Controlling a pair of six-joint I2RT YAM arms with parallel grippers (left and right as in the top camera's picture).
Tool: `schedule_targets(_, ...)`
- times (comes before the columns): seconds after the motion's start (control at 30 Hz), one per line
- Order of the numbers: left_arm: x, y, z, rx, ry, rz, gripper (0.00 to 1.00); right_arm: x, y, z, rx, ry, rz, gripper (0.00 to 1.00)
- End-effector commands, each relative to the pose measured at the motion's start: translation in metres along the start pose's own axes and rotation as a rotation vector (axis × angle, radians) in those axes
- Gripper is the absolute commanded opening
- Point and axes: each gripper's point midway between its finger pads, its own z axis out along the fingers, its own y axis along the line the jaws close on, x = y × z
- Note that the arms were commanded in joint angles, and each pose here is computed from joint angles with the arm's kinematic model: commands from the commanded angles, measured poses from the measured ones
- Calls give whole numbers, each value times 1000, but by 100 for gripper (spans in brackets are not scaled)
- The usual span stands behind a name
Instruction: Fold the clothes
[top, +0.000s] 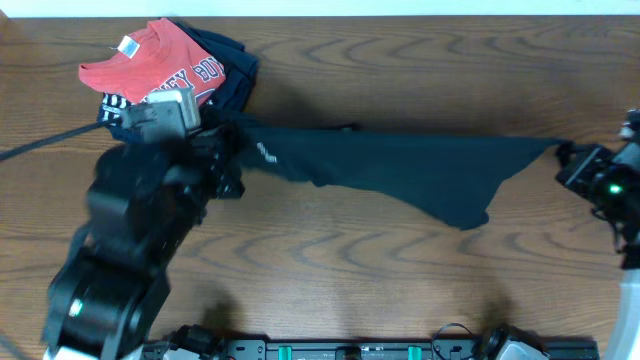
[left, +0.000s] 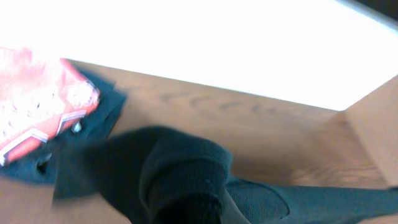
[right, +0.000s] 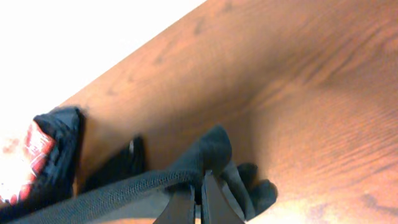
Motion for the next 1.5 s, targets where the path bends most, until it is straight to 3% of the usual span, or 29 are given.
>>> schedule_targets(0.0, -35, -20, -32, 60, -133, 68, 6, -31, 10, -39, 40, -113, -5, 1)
schedule_targets(0.17, -63, -64, -67, 234, -217, 133, 6, -50, 43, -92, 25, -200, -48, 1)
schedule_targets(0.33, -88, -79, -96, 281, -310, 183, 6, -60, 59, -135, 59, -289, -78, 1)
schedule_targets(0.47, -105, -75, -101, 229, -378, 217, 6, -71, 55, -153, 128, -359, -85, 1)
schedule_targets(0.6, -97, -73, -63, 186, -303, 269, 8, -82, 36, -143, 218, -357, -63, 1)
schedule_targets(0.73, -73, -68, 14, 131, -136, 282, 9, -99, 25, -106, 206, -280, -45, 1)
schedule_targets(0.87, -39, -68, 108, 119, 28, 299, 9, -129, 25, -50, 94, -217, -72, 1)
schedule_targets(1.0, -66, -86, 155, 132, -17, 389, 9, -182, 48, -16, -110, -309, -137, 1)
schedule_targets(1.1, -123, -114, 147, 161, -144, 451, 10, -220, 61, -28, -238, -428, -173, 1)
schedule_targets(1.27, -188, -153, 92, 213, -316, 517, 9, -250, 44, -72, -253, -552, -160, 1)
schedule_targets(1.37, -183, -157, 77, 221, -284, 538, 9, -248, 21, -83, -212, -545, -131, 1)
schedule_targets(1.47, -142, -140, 87, 191, -102, 539, 9, -231, 3, -77, -171, -475, -132, 1)
